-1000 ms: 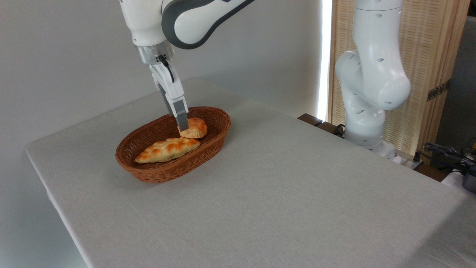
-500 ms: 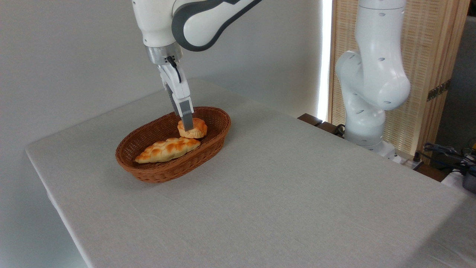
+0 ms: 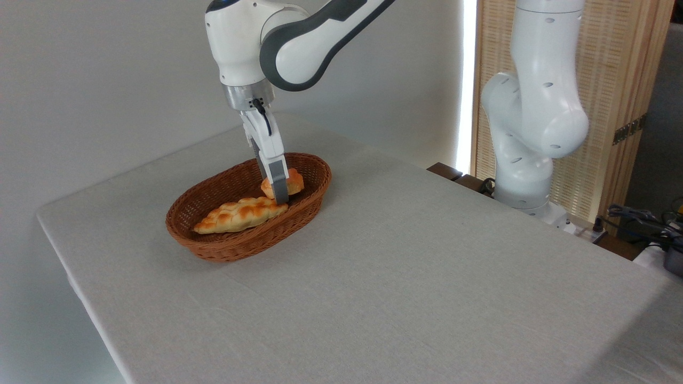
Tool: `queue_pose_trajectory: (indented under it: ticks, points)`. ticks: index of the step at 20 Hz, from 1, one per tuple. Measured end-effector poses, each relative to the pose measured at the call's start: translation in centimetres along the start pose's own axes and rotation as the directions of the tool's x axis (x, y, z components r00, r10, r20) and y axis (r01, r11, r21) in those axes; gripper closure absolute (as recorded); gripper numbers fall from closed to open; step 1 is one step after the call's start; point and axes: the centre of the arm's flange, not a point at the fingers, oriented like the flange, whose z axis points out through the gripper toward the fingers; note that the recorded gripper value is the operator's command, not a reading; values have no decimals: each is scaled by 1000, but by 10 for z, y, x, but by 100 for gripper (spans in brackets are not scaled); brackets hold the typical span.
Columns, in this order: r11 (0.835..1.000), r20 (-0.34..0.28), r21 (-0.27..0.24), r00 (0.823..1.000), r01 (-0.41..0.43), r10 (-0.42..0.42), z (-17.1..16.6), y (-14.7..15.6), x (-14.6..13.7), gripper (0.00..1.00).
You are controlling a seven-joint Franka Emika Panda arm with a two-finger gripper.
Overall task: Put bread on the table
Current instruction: 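Lower the gripper around the round roll and close on it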
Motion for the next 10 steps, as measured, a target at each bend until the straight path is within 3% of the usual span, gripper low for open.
queue_pose_trajectory:
  ticks: [2, 4, 10]
  points:
    - [1000, 1, 1, 1000, -1, 1, 0, 0, 0, 59]
    - [1000, 1, 2, 1000, -1, 1, 0, 0, 0, 73]
    - [1000, 1, 3, 1000, -2, 2, -1, 1, -1, 76]
